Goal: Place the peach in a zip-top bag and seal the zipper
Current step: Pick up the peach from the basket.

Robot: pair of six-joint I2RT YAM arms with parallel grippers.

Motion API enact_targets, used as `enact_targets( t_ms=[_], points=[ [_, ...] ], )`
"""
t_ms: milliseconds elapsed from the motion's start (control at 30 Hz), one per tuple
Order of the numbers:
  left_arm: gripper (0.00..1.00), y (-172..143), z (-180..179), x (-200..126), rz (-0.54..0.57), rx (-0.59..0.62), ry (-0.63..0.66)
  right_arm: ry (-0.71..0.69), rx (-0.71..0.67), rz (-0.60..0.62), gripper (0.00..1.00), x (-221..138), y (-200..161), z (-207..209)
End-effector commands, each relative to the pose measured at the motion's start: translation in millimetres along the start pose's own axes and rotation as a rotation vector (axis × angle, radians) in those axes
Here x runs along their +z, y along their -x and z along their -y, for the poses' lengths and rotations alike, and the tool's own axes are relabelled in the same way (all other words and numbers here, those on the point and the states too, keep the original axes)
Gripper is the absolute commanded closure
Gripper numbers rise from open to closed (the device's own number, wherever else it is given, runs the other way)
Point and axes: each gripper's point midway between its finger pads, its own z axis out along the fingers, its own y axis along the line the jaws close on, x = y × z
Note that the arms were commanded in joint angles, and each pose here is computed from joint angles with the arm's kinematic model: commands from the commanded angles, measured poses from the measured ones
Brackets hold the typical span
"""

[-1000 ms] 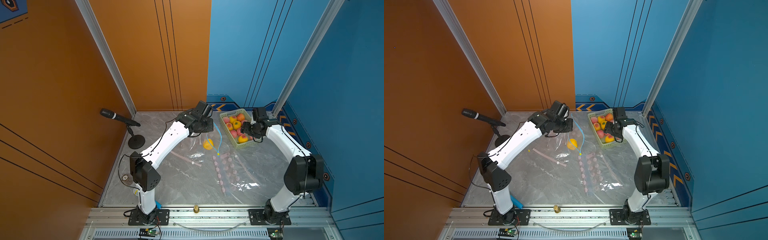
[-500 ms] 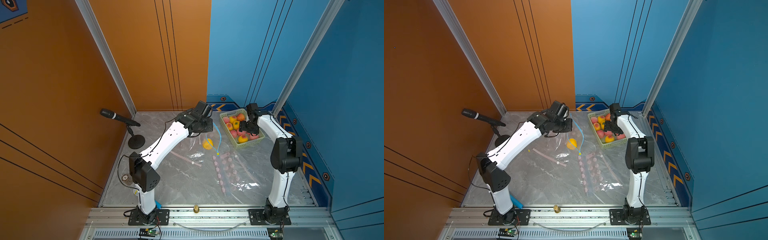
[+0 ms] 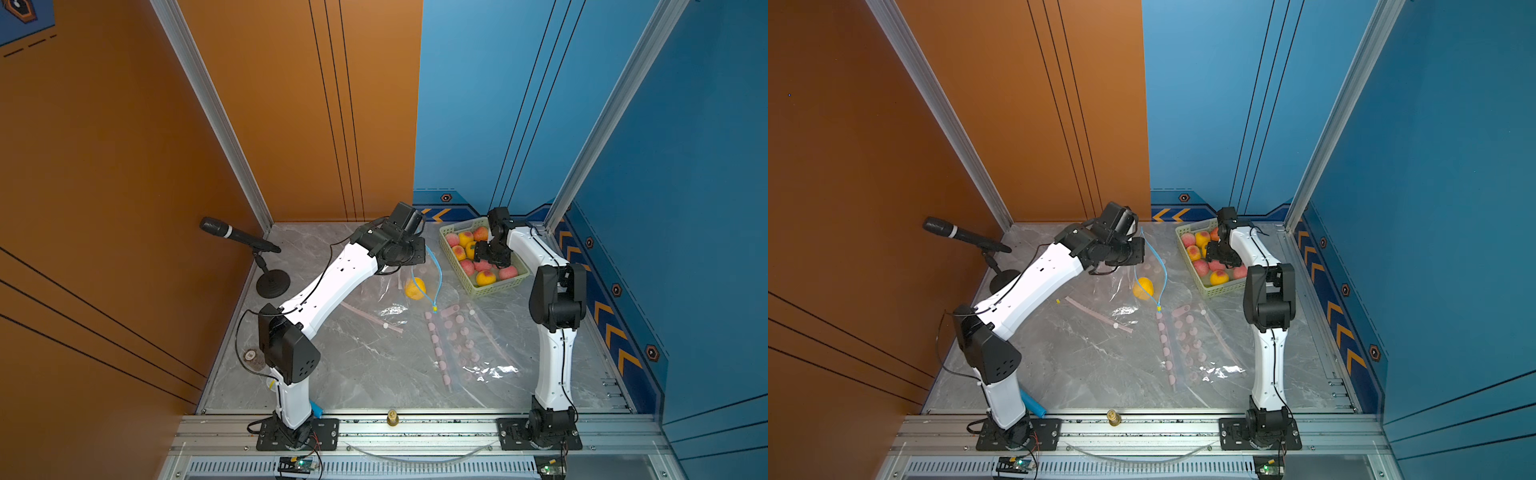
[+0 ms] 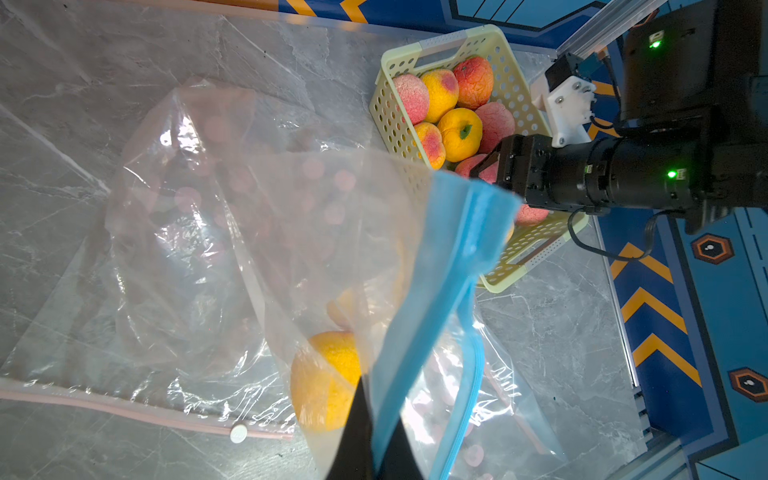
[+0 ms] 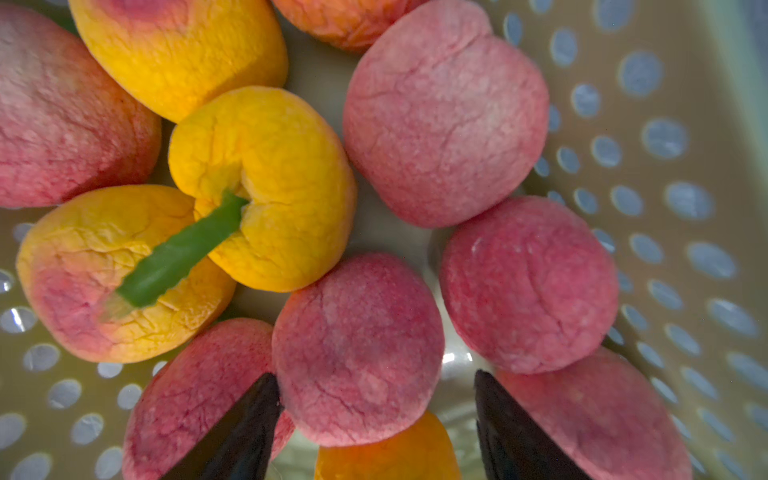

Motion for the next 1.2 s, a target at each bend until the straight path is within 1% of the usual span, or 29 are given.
enact_targets(
  t_ms=[0,67,300,400,500,600,700,800,933,1033,1167],
  points=[
    [1.00,0,-2,0,0.005,0.014,0.015,0.002,0.001,-0.030,0.27,3,-4,-3],
    [1.00,1,-3,0,0.005,0.014,0.015,-0.001,0.003,-0.035,0.28,7,-5,-3],
    [1.00,-1,-5,2,-0.001,0.009,0.022,-0.013,0.001,-0.054,0.27,17,-9,-2],
    [1.00,-1,-5,3,-0.001,0.009,0.021,-0.010,-0.001,-0.047,0.34,13,-8,-2],
    [1.00,-1,-6,3,0.000,0.006,0.025,0.000,-0.005,-0.025,0.41,1,-5,-5],
    [1.00,0,-7,2,0.003,0.004,0.028,0.010,-0.013,0.009,0.49,-18,0,-9],
    [1.00,-1,-7,4,-0.006,-0.001,0.024,0.021,-0.019,0.052,0.53,-41,4,-13],
    [1.00,0,-9,7,-0.011,-0.013,0.023,0.037,-0.031,0.099,0.54,-69,4,-20],
    [1.00,5,-12,7,-0.004,-0.027,0.024,0.090,-0.039,0.191,0.56,-115,-1,-32],
    [1.00,7,-12,6,0.001,-0.031,0.025,0.180,-0.049,0.252,0.57,-148,-15,-48],
    [1.00,8,-14,7,0.001,-0.036,0.029,0.351,-0.060,0.350,0.58,-195,-38,-78]
  ],
)
